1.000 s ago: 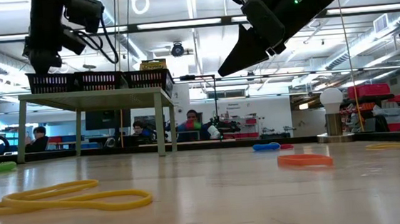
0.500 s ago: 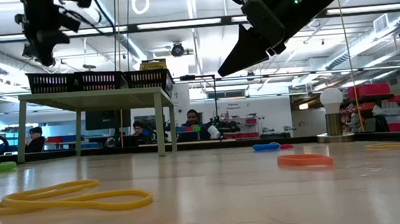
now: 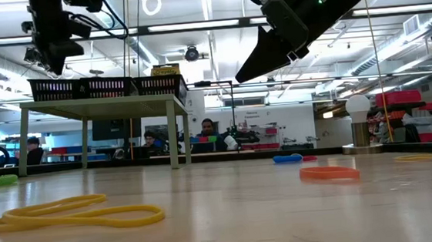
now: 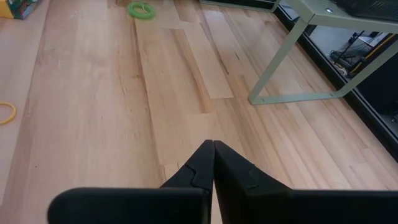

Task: Pick & Place Office Desk Supplies
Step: Put the crayon box into the right black bin on the shelf

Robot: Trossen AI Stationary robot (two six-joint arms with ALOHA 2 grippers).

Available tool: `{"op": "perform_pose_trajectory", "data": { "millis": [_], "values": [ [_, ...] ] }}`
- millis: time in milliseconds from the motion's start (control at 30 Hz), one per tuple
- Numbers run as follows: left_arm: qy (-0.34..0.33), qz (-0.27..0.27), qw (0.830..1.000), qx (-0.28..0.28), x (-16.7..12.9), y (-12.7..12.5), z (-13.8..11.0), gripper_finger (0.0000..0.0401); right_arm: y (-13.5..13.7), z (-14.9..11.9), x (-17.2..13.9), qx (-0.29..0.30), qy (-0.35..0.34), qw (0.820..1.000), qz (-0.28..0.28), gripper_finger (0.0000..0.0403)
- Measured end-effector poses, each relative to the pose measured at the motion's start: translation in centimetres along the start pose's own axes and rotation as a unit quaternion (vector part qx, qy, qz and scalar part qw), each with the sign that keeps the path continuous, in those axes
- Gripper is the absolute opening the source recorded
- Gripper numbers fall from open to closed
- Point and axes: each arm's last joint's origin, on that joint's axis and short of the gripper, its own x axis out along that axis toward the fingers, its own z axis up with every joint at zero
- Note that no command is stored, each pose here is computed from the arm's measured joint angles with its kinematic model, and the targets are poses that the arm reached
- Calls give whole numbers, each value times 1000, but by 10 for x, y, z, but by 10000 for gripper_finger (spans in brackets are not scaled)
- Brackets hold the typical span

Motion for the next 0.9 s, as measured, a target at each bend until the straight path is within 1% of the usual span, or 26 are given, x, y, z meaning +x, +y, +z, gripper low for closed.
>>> {"op": "perform_pose_trajectory", "data": {
  "millis": [33, 100, 200, 300, 400, 467, 567, 633, 667, 767, 800, 867, 900],
  "values": [
    [-4, 3, 1000, 3, -2, 0, 0, 72, 0, 0, 0, 0, 0, 1000, 0, 16],
    [-16, -13, 1000, 8, -7, -1, 1, 65, 0, 0, 0, 0, 0, 1000, 0, 16],
    [-39, -76, 996, 30, -18, -6, -6, 39, -1, 0, 0, 1, 0, 1000, -1, 16],
    [-73, -158, 982, 66, -33, -16, -13, 9, -1, 0, 0, 1, 0, 1000, -1, 16],
    [-126, -226, 959, 111, -54, -36, -18, 6, -1, 0, 0, 11, 0, 1000, -1, 16],
    [-165, -265, 938, 150, -70, -50, -24, 6, -1, 0, 0, 12, 0, 1000, -1, 16],
    [-222, -318, 901, 197, -95, -73, -34, 6, -1, 0, 0, 12, 0, 1000, -1, 16],
    [-250, -338, 880, 221, -110, -89, -42, 5, -1, 0, 0, 12, 0, 1000, -1, 16],
    [-254, -348, 873, 229, -115, -97, -47, 6, -1, 0, 0, 12, 0, 1000, -1, 16],
    [-220, -373, 868, 244, -123, -119, -57, 16, -1, 0, 0, 14, 0, 1000, -1, 16],
    [-204, -369, 869, 260, -122, -127, -58, 19, 0, 0, 0, 13, 0, 1000, -1, 16],
    [-182, -344, 872, 298, -120, -141, -63, 20, 0, 0, 0, 13, 0, 1000, 0, 16],
    [-177, -334, 871, 315, -120, -147, -66, 17, 0, 0, 0, 13, 0, 1000, 0, 16]
  ]
}}
